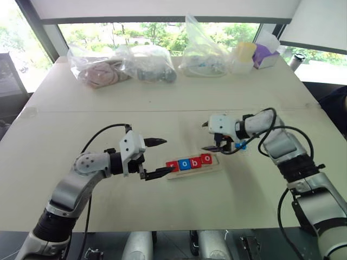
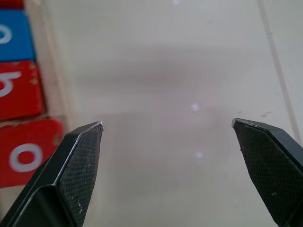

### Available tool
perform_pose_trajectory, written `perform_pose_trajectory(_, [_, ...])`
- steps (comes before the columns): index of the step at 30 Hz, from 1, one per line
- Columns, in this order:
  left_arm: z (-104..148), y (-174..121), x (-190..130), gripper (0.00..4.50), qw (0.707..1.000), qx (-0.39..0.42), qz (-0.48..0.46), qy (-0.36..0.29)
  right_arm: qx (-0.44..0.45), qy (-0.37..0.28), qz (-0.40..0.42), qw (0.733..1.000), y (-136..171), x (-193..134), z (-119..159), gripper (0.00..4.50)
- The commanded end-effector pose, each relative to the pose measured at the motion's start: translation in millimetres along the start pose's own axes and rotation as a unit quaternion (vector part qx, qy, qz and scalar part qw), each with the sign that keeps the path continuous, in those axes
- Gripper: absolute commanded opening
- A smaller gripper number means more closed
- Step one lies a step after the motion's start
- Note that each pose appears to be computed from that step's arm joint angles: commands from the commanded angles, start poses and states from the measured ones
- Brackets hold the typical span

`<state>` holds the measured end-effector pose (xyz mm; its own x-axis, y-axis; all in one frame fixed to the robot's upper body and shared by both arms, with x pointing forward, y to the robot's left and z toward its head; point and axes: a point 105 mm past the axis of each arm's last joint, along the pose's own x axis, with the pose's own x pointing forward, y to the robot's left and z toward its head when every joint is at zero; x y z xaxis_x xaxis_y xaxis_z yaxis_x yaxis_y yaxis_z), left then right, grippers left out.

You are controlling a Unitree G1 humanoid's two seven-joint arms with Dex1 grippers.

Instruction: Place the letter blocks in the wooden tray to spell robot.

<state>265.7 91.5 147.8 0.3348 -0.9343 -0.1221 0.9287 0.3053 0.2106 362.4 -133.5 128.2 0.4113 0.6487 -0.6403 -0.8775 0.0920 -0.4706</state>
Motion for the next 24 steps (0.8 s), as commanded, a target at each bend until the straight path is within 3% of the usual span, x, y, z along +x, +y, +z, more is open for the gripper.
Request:
perform_pose_trajectory(1, [11.5,0.6,-2.1,4.50,1.000,0.021,0.000,-0.015,-0.024,-0.021,-0.005,0.999,-3.9,-7.0,16.6,4.47])
perform_pose_trajectory(13, [11.7,0.3,-0.3,4.50,1.000,0.020,-0.003,-0.016,-0.024,-0.031,0.004,0.999,2.9,-10.6,23.1,4.47])
perform_pose_trajectory(19, [11.7,0.4,0.3,4.50,1.000,0.020,-0.004,-0.017,-0.024,-0.033,-0.032,0.999,-9.7,-14.7,26.3,4.47])
perform_pose_trajectory(24, [11.5,0.4,0.1,4.50,1.000,0.021,-0.005,-0.016,-0.020,-0.005,-0.049,0.999,-14.1,-34.5,10.7,4.47])
